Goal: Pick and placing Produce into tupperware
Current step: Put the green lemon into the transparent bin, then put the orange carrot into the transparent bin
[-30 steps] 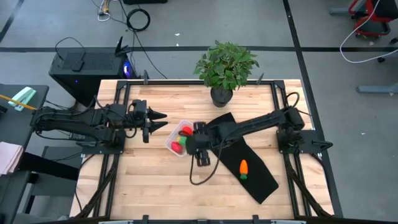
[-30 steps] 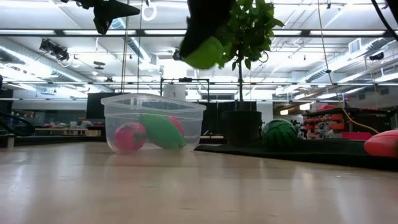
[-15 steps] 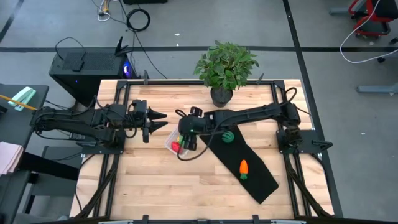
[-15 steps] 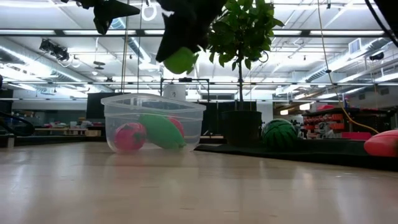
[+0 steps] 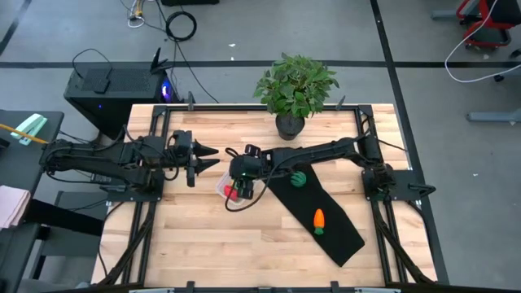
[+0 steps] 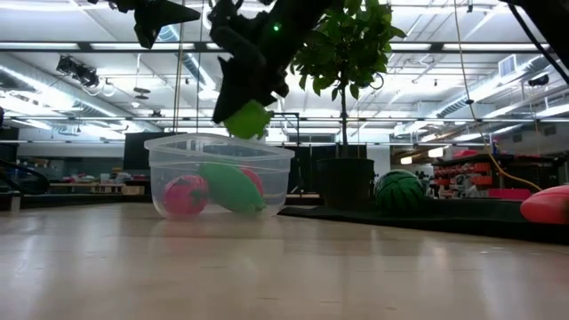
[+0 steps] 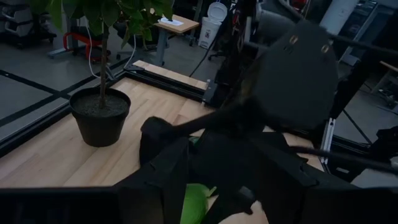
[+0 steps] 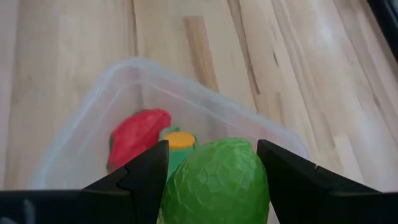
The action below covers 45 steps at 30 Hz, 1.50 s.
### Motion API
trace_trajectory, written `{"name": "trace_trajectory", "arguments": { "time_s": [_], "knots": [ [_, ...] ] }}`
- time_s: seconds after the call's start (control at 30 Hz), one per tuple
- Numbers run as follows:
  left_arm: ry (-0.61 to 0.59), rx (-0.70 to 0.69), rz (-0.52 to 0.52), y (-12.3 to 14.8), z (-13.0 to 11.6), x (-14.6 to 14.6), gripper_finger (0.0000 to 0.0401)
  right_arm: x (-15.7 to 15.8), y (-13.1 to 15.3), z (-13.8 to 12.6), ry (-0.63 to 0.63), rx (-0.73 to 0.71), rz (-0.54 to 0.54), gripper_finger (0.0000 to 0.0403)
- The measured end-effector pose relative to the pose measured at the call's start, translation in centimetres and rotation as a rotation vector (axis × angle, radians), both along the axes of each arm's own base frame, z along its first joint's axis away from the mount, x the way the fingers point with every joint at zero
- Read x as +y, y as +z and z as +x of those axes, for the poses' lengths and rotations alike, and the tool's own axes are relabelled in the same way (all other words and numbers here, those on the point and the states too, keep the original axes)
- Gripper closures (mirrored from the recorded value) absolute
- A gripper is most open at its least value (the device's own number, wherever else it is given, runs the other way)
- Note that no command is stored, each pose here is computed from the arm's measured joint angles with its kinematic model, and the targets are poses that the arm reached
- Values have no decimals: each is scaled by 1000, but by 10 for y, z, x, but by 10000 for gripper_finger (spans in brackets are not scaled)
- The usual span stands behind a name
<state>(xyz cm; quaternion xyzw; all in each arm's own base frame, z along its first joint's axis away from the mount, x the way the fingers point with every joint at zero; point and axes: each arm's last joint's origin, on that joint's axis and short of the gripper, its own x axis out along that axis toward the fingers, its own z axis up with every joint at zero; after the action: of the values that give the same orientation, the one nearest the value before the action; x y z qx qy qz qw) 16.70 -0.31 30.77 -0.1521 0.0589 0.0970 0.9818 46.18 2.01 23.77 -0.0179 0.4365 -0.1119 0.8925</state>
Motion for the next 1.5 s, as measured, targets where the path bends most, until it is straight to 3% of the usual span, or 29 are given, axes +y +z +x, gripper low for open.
{"name": "trace_trajectory", "arguments": {
  "time_s": [0.6,0.7,0.87,1.03,1.2,1.37,1.5],
  "knots": [
    [0,-6,0,1,0,0,225,-5,-10,4,-46,7,39,131],
    [0,-6,0,1,0,0,228,-3,-5,1,-42,1,38,133],
    [0,-6,0,1,0,0,224,4,28,-12,-34,-15,20,139],
    [0,-6,1,1,0,0,226,22,57,-45,-46,66,42,139],
    [0,-6,3,1,0,0,227,44,66,-89,-132,239,44,143],
    [0,-7,2,1,0,0,224,67,63,-131,-281,214,74,151],
    [0,-12,0,1,0,0,228,79,48,-166,-479,154,148,158]
  ]
}}
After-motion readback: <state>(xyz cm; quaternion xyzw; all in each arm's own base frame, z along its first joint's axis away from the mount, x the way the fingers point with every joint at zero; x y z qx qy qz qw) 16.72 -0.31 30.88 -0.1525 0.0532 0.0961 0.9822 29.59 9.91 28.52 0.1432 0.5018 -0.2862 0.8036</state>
